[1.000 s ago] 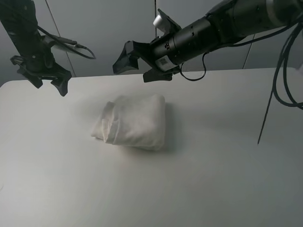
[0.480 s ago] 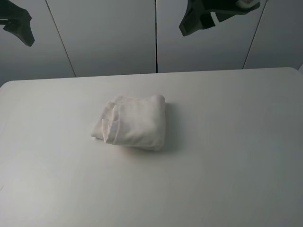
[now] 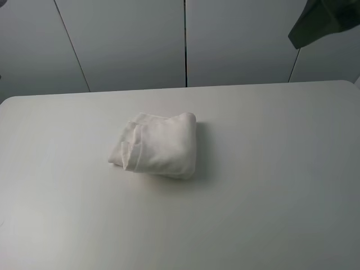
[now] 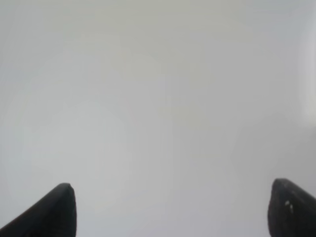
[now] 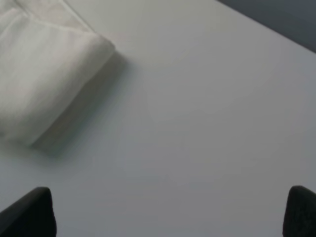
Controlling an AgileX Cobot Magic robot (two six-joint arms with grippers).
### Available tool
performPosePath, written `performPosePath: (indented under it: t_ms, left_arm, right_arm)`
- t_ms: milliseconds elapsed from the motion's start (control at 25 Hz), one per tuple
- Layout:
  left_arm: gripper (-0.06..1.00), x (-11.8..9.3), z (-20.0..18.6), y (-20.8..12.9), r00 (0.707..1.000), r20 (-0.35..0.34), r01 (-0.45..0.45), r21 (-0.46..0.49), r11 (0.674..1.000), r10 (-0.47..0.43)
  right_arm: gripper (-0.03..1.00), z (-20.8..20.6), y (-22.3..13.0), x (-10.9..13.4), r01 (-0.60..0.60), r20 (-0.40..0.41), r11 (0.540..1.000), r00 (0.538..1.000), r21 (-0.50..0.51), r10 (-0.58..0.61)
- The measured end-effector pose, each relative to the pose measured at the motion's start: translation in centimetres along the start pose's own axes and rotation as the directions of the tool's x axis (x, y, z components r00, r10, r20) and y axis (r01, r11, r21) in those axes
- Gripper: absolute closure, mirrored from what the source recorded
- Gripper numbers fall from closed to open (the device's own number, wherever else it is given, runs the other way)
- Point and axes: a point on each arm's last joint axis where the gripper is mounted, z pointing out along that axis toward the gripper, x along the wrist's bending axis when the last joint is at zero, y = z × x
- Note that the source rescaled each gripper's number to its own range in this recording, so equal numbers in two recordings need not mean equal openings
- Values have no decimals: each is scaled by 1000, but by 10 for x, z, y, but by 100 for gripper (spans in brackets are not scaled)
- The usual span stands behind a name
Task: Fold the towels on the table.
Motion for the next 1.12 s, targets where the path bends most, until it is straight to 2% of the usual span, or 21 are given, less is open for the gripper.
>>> performPosePath:
  t_ms: [160, 320, 560, 760, 920, 1120]
  left_arm:
    - [-6, 2, -27, -44, 1000, 2, 26, -78, 997, -26]
    - [-6, 2, -49, -84, 997, 25, 70, -147, 987, -67]
    - [-6, -5, -56, -137, 991, 93, 118, -219, 969, -100]
    - [-6, -7, -54, -173, 988, 109, 135, -295, 946, -107]
    - [-6, -10, -53, -195, 984, 137, 157, -381, 911, -112]
    - [-6, -12, -58, -217, 981, 163, 176, -485, 857, -110]
  right_arm:
    - [-3, -5, -35, 5, -24, -3, 999, 1000, 29, 24]
    - [-3, -15, -74, 10, -29, -1, 999, 1000, 13, 29]
    - [-3, -23, -133, 19, -38, -10, 998, 999, -45, 37]
    - [-3, -20, -173, 28, -50, -39, 994, 998, -94, 46]
    - [-3, -18, -202, 35, -49, -65, 985, 997, -163, 39]
    - [-3, -31, -225, 39, -33, -57, 936, 998, -350, 14]
